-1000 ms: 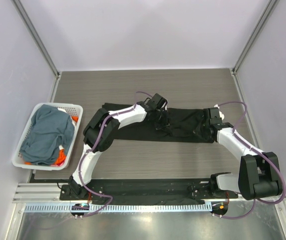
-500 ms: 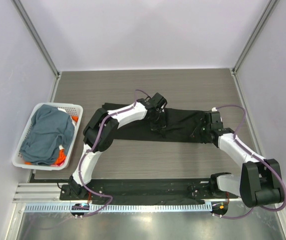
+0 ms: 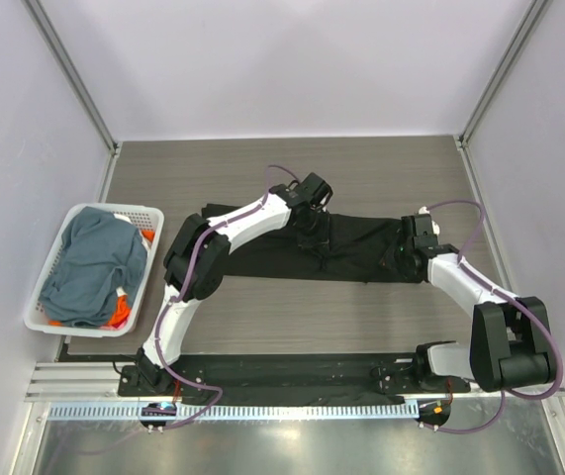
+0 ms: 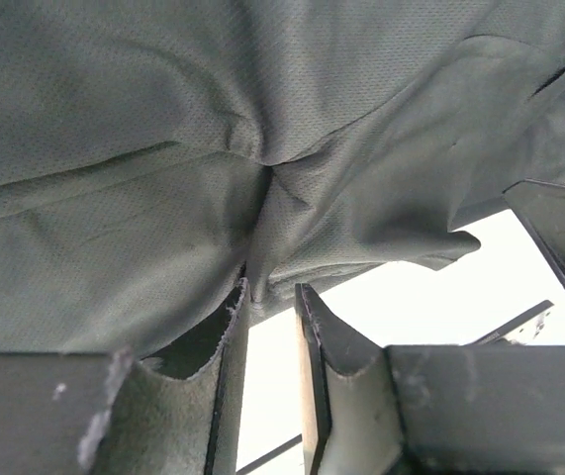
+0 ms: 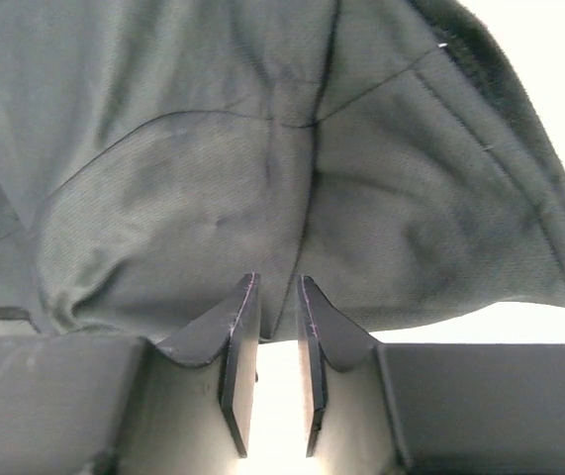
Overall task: Fold and stack the t-shirts
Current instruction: Fold the tshirt
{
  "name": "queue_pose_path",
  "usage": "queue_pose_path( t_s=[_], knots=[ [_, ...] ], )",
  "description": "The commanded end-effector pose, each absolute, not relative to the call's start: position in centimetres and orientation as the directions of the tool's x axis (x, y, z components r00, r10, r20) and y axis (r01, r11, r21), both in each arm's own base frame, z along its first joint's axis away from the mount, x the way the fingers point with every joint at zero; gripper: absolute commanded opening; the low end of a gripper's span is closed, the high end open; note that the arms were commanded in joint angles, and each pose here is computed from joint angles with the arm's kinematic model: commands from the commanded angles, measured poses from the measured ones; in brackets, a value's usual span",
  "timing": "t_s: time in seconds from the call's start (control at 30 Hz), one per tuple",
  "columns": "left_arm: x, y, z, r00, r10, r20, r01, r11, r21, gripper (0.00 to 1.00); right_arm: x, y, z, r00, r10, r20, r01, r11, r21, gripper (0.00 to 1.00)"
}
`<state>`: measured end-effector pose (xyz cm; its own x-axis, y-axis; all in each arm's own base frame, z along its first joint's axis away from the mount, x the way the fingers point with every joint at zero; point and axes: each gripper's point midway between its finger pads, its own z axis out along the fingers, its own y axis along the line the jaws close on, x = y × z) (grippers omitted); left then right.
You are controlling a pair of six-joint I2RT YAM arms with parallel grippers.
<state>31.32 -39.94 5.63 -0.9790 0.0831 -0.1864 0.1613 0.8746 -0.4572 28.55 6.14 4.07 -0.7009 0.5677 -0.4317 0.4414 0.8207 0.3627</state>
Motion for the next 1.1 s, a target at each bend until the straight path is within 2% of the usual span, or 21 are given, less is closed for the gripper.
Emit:
queue_pose_path(
  t_s=[0.0,0.17,0.4,0.6,0.73,0.9,1.07],
  knots=[
    [31.6,-40.1,7.7,-0.969,0.106,-0.222,0.202,0.859,-0.471,0.26,29.8,7.1,5.7,-0.69,0.569,-0.449,0.396,0.815,0.424,0.27],
    [30.7,-40.4,7.3,-0.974,0.113,-0.195,0.199,0.838,-0.508,0.31,28.8,7.6,5.4,-0.682,0.594,-0.427,0.4,0.791,0.463,0.3],
    [29.7,-41.1,6.0,-0.98,0.129,-0.153,0.193,0.814,-0.547,0.31,28.6,8.0,5.2,-0.696,0.592,-0.407,0.395,0.788,0.472,0.31],
    [29.9,-41.4,6.4,-0.98,0.122,-0.156,0.189,0.809,-0.557,0.13,27.5,8.4,6.1,-0.695,0.601,-0.394,0.394,0.777,0.49,0.4],
    [30.0,-41.9,7.0,-0.982,0.111,-0.154,0.182,0.791,-0.584,0.06,26.8,8.5,5.5,-0.694,0.605,-0.391,0.391,0.772,0.501,0.44],
    [30.0,-42.4,7.4,-0.986,0.091,-0.137,0.156,0.78,-0.606,0.01,26.5,9.3,5.2,-0.685,0.619,-0.384,0.375,0.752,0.542,0.45],
    [30.3,-43.0,8.3,-0.994,0.039,-0.1,0.095,0.749,-0.655,0.01,26.6,9.2,5.8,-0.668,0.616,-0.418,0.359,0.759,0.543,0.45]
  ],
)
